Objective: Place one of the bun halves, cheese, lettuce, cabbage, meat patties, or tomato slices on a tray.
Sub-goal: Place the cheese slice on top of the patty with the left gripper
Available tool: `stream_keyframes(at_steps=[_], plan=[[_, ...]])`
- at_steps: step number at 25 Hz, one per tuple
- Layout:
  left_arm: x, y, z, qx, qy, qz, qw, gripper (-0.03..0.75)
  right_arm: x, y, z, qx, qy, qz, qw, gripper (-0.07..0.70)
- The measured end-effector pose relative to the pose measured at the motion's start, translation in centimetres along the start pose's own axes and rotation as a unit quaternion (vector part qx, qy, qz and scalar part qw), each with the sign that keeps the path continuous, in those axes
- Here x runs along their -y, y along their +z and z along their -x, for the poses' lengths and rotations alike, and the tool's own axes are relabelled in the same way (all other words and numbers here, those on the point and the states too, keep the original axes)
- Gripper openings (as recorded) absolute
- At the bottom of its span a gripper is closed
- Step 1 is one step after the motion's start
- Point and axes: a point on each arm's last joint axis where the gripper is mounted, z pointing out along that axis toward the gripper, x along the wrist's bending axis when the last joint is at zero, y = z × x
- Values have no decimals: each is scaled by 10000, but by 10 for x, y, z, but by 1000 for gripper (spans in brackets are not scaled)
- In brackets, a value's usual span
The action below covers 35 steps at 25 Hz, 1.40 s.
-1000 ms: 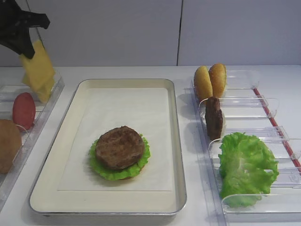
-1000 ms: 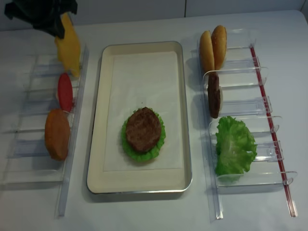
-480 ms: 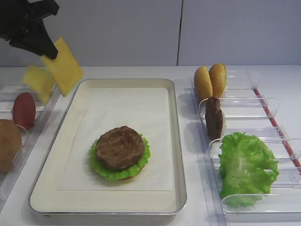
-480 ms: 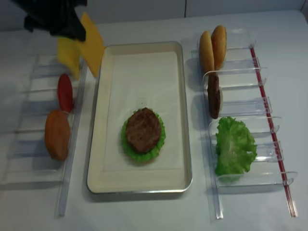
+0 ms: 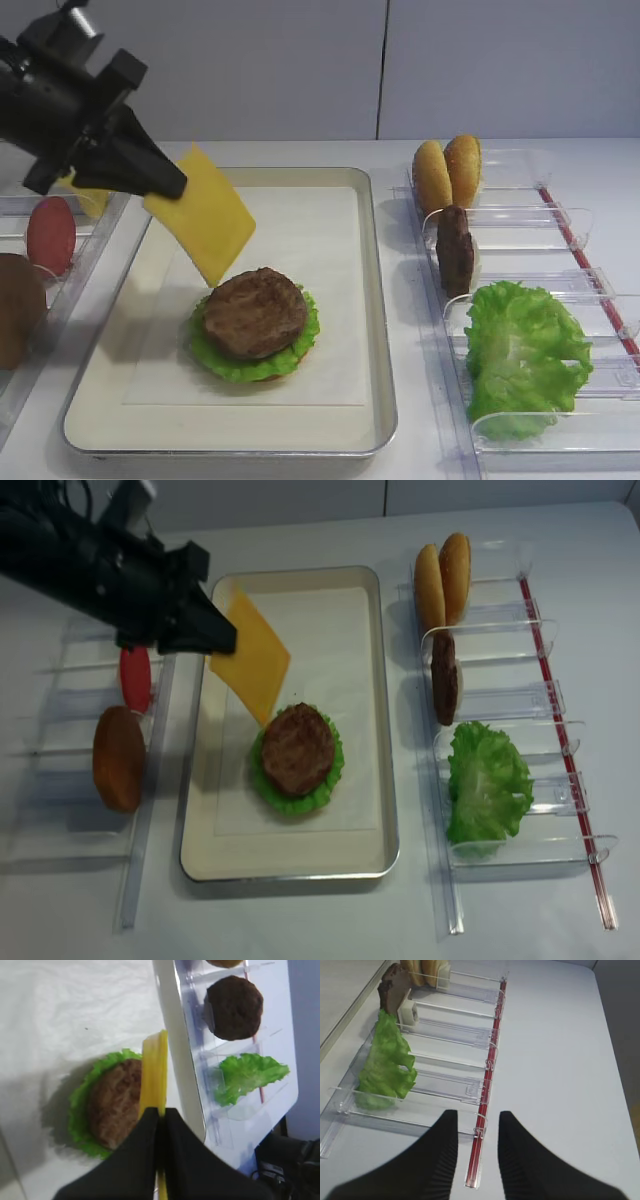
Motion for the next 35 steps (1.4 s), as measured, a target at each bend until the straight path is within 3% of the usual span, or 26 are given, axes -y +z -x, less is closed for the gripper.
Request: stream_keyframes(at_steps=[7,10,18,26,35], plan=[[28,42,12,829,21,-376,9958,-4,0,0,0,0,0,0,10000,245],[37,53,15,973,28,-448,9942,-4,0,0,0,0,-17,0,10000,245],[32,58,5,548,85,39,9985,-4,0,0,0,0,-17,0,10000,245],[31,63,-1,484,-11,51,9988,-4,0,0,0,0,1,0,10000,245],[32,64,-11,-25,-55,13,10000,-4,0,0,0,0,1,0,10000,245]])
